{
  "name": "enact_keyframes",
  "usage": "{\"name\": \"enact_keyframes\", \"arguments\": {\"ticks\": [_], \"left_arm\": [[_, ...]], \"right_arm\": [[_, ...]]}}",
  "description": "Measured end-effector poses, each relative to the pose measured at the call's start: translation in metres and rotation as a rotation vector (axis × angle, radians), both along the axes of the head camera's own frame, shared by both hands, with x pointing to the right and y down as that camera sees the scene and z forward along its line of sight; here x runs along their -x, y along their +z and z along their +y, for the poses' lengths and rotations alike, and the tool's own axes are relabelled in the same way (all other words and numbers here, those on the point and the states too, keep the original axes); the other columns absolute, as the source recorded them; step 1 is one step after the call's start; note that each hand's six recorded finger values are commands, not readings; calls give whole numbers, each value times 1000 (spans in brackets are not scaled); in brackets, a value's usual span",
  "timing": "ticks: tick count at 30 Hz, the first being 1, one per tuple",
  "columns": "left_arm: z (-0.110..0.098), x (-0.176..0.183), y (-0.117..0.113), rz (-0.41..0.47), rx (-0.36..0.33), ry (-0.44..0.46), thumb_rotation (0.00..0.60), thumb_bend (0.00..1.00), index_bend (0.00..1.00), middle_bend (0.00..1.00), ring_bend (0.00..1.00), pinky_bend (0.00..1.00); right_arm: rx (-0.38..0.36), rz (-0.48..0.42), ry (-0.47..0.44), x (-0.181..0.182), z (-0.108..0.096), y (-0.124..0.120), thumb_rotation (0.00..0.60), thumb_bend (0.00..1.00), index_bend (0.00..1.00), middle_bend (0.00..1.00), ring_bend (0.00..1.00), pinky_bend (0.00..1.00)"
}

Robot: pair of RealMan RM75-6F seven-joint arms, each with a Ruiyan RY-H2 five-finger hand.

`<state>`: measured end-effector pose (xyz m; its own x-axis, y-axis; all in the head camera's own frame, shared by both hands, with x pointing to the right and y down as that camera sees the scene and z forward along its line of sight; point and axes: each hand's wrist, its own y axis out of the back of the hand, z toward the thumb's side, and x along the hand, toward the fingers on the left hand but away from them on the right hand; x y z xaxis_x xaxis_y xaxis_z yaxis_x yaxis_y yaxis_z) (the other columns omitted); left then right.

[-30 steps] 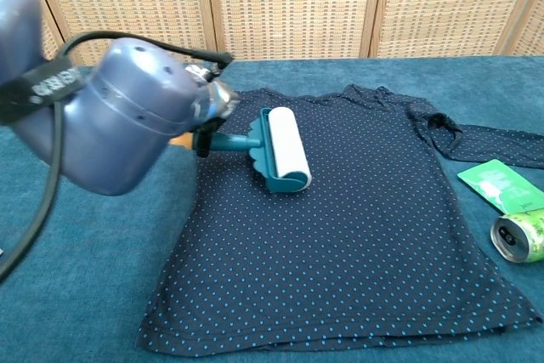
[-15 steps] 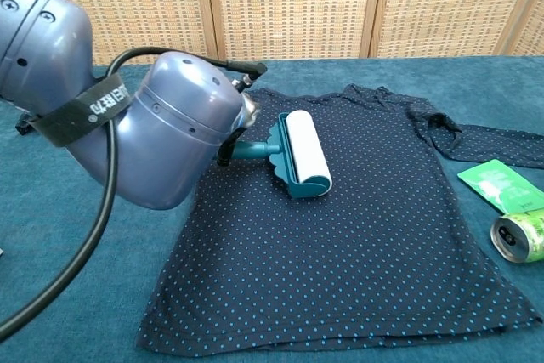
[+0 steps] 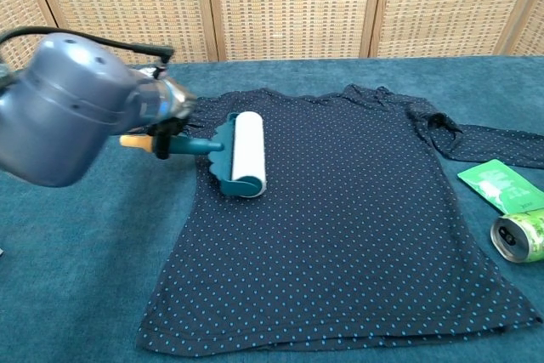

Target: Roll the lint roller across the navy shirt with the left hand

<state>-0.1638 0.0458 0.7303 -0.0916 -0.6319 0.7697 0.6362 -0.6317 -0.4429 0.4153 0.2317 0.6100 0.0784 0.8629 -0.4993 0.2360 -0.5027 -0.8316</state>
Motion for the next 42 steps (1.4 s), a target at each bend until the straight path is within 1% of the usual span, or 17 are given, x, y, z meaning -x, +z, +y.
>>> {"name": "enact_keyframes", "arguments": {"ticks": [5, 10, 12, 15, 17, 18, 19, 20, 21, 22, 24, 25, 28, 31, 34, 39, 42], "left_arm": [[0, 44, 0, -12, 1, -47, 600, 498, 853, 834, 722, 649], [-1, 75, -3, -11, -9, -83, 600, 497, 854, 834, 722, 645], [-2, 88, -6, -11, -17, -99, 600, 498, 855, 832, 721, 630], [-3, 101, -10, -4, -32, -109, 600, 491, 852, 798, 682, 593], [-3, 108, -11, -3, -43, -105, 600, 477, 784, 726, 622, 541], [-2, 112, -12, -4, -49, -100, 600, 459, 692, 639, 558, 489], [-2, 114, -13, -5, -51, -98, 600, 430, 568, 526, 472, 424], [-1, 118, -14, -6, -53, -94, 600, 404, 477, 442, 407, 376], [1, 121, -14, -6, -51, -93, 600, 363, 344, 319, 301, 305], [2, 124, -15, -4, -48, -94, 600, 333, 234, 210, 198, 239], [4, 128, -15, 6, -39, -97, 600, 297, 136, 66, 58, 139], [5, 129, -16, 11, -37, -98, 600, 281, 106, 21, 17, 85], [7, 132, -16, 32, -35, -101, 600, 260, 20, 0, 0, 4], [8, 134, -17, 59, -47, -104, 600, 254, 0, 0, 0, 0], [8, 136, -20, 108, -72, -111, 600, 247, 0, 0, 0, 0], [14, 138, -31, 243, -133, -134, 600, 233, 0, 0, 0, 0], [21, 144, -43, 332, -194, -132, 600, 227, 0, 0, 0, 0]], "right_arm": [[-2, 0, -20, 6, 3, -1, 600, 22, 0, 0, 0, 0], [-9, -4, -33, 12, 5, -3, 600, 23, 0, 0, 0, 0], [-13, -6, -38, 13, 6, -5, 600, 23, 0, 0, 0, 0], [-17, -4, -45, 15, 7, -6, 600, 23, 0, 0, 0, 0], [-19, -5, -50, 16, 7, -7, 600, 23, 0, 0, 0, 0], [-19, -6, -53, 17, 8, -7, 600, 23, 0, 0, 0, 0], [-20, -6, -56, 18, 8, -7, 600, 23, 0, 0, 0, 0], [-21, -6, -59, 19, 8, -8, 600, 23, 0, 0, 0, 0], [-22, -7, -62, 20, 9, -8, 600, 23, 0, 0, 0, 0], [-23, -7, -65, 20, 9, -8, 600, 23, 0, 0, 0, 0], [-24, -6, -70, 22, 10, -9, 600, 23, 0, 0, 0, 0], [-25, -7, -71, 22, 10, -9, 600, 23, 0, 0, 0, 0], [-29, -6, -74, 23, 11, -10, 600, 23, 0, 0, 0, 0], [-31, -5, -78, 24, 11, -10, 600, 23, 0, 0, 0, 0], [-32, 2, -77, 23, 11, -10, 600, 23, 0, 0, 0, 0], [-49, 26, -49, 16, 7, -12, 600, 23, 0, 0, 0, 0], [-63, 34, -32, 11, 5, -15, 600, 23, 0, 0, 0, 0]]}}
